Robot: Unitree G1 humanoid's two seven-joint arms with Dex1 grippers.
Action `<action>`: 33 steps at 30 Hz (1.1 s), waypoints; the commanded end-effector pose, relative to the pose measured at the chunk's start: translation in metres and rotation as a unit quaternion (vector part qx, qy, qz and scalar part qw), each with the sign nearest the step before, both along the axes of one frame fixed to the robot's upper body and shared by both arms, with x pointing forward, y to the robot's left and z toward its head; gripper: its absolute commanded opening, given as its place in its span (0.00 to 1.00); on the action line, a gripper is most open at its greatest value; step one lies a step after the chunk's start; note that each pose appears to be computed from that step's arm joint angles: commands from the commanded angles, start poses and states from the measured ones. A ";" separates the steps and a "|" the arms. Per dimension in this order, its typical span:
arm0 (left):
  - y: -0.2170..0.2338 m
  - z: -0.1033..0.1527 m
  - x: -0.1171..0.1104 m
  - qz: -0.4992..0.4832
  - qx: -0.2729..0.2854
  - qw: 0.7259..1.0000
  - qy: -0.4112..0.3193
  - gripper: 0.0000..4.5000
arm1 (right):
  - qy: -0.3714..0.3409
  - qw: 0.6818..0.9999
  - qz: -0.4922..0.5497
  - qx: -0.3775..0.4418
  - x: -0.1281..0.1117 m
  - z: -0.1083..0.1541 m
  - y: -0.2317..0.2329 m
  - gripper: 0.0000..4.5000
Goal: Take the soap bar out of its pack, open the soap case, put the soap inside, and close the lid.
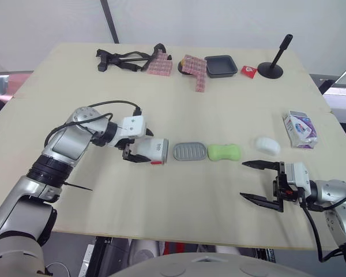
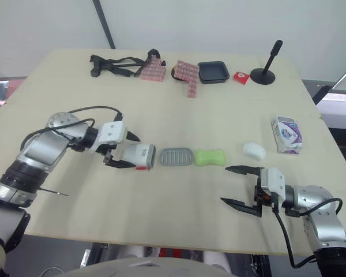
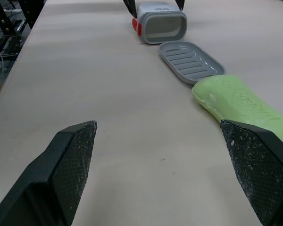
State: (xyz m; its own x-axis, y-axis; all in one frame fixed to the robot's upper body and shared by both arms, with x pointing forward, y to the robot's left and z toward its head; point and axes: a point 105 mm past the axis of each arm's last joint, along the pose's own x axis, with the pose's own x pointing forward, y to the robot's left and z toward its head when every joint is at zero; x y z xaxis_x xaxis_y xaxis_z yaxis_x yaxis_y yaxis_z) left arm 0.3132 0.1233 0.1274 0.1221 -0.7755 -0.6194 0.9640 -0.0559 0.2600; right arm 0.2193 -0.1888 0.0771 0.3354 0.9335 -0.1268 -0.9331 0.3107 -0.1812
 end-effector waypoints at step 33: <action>0.073 -0.014 -0.078 0.148 -0.253 0.955 -0.033 1.00 | -0.013 0.971 0.044 -0.234 0.069 0.080 0.020 1.00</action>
